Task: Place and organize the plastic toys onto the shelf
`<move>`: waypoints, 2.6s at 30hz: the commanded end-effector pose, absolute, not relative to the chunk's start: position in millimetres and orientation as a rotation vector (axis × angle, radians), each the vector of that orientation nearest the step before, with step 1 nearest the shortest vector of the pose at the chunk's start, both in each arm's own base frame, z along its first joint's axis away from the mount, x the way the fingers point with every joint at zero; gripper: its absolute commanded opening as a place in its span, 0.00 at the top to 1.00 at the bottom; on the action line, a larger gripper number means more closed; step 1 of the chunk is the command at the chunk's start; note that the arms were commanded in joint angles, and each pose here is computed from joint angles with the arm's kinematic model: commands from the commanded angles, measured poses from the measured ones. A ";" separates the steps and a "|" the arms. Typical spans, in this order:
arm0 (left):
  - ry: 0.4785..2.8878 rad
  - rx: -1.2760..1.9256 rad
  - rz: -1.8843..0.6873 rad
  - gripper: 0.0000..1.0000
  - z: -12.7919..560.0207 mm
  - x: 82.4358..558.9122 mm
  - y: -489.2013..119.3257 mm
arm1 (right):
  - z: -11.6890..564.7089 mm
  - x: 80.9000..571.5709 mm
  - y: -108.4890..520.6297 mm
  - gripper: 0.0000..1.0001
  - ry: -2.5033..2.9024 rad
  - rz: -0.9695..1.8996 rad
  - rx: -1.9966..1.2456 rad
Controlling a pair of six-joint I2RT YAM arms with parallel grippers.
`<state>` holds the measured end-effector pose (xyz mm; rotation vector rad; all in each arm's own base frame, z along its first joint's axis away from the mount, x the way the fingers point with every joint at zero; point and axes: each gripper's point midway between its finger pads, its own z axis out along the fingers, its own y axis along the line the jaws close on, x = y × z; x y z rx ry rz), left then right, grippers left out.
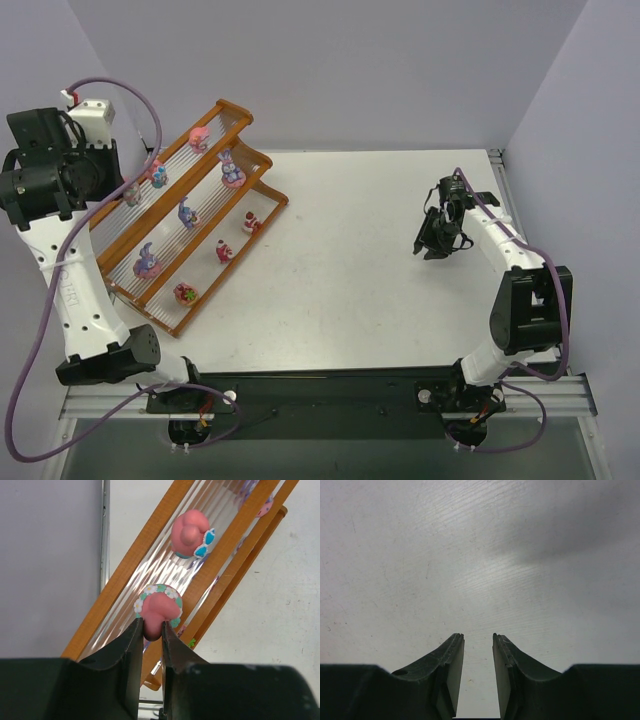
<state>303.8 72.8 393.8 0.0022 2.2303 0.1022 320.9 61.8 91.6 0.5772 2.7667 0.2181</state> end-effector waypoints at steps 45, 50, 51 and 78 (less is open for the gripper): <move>2.274 0.016 0.104 0.77 367.2 280.3 101.6 | 79.2 303.2 62.0 0.70 2.872 0.099 0.508; 2.267 0.008 0.109 0.54 370.3 281.8 103.5 | 78.2 302.9 62.9 0.70 2.875 0.094 0.505; 2.264 0.011 0.109 0.52 370.8 282.5 103.3 | 78.6 302.5 62.9 0.71 2.874 0.093 0.498; 1.805 0.161 0.006 0.03 487.2 242.7 31.8 | 89.9 301.7 71.0 0.55 2.841 0.124 0.478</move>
